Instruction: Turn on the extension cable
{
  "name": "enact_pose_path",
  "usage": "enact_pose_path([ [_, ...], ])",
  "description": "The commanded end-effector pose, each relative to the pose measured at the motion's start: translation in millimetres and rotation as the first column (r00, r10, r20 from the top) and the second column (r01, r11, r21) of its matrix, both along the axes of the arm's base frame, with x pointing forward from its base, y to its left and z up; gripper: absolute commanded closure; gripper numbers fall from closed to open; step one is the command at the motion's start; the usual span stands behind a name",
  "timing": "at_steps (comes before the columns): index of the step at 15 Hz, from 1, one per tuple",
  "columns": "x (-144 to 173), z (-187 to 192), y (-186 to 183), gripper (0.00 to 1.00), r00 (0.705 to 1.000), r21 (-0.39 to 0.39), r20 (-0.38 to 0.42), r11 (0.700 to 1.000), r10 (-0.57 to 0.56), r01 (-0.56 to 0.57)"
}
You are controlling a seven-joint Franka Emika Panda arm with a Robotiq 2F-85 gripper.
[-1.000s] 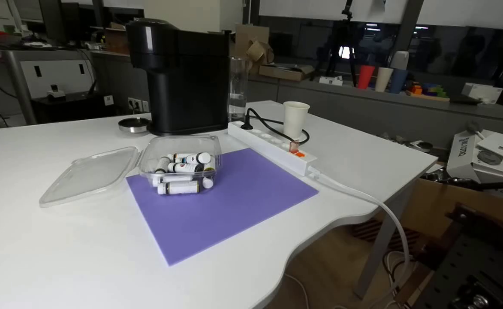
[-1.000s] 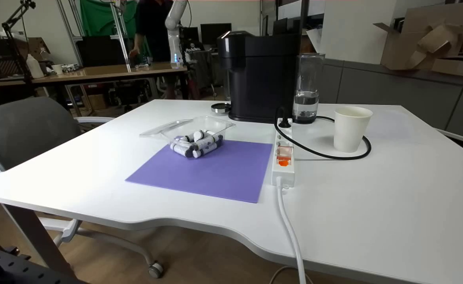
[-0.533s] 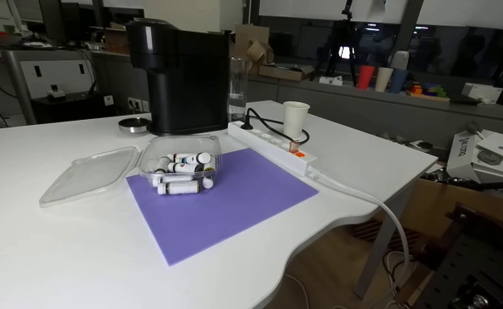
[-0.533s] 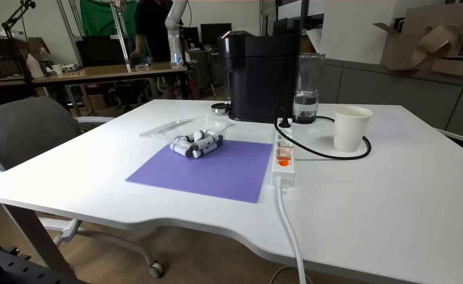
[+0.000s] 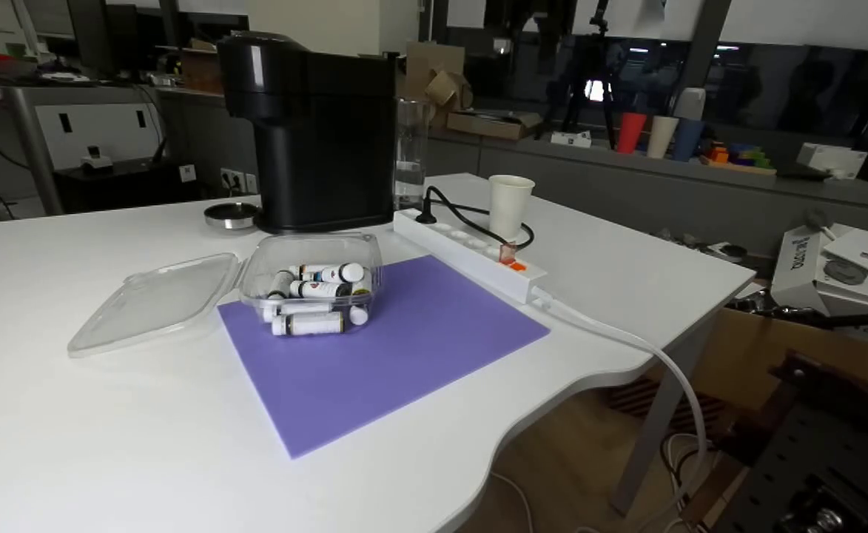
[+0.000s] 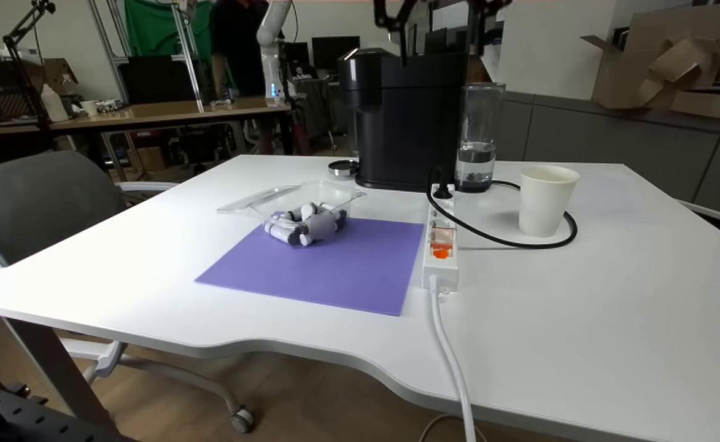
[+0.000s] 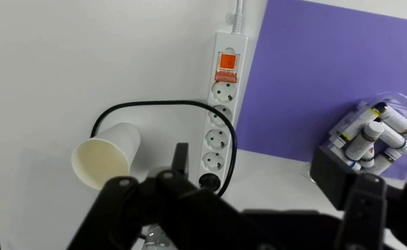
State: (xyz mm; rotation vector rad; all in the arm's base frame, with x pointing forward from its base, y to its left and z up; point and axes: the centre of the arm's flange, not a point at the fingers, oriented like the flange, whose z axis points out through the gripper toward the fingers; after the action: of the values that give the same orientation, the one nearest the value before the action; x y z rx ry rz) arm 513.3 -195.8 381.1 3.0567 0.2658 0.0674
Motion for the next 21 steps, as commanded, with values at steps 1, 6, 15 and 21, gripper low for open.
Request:
enact_pose_path([
  [1, 21.6, -45.1, 4.7, 0.4, 0.997, 0.073, -0.067, 0.997, -0.028, 0.033],
  [6, 23.1, -100.5, 9.7, 0.75, 0.988, 0.113, -0.144, 0.991, -0.054, 0.07],
  [15, 10.5, -137.5, -6.0, 1.0, 0.978, 0.101, -0.198, 0.991, -0.065, 0.086],
  [21, 4.6, -150.0, 0.2, 1.0, 0.988, 0.054, -0.143, 0.996, -0.06, 0.068],
])
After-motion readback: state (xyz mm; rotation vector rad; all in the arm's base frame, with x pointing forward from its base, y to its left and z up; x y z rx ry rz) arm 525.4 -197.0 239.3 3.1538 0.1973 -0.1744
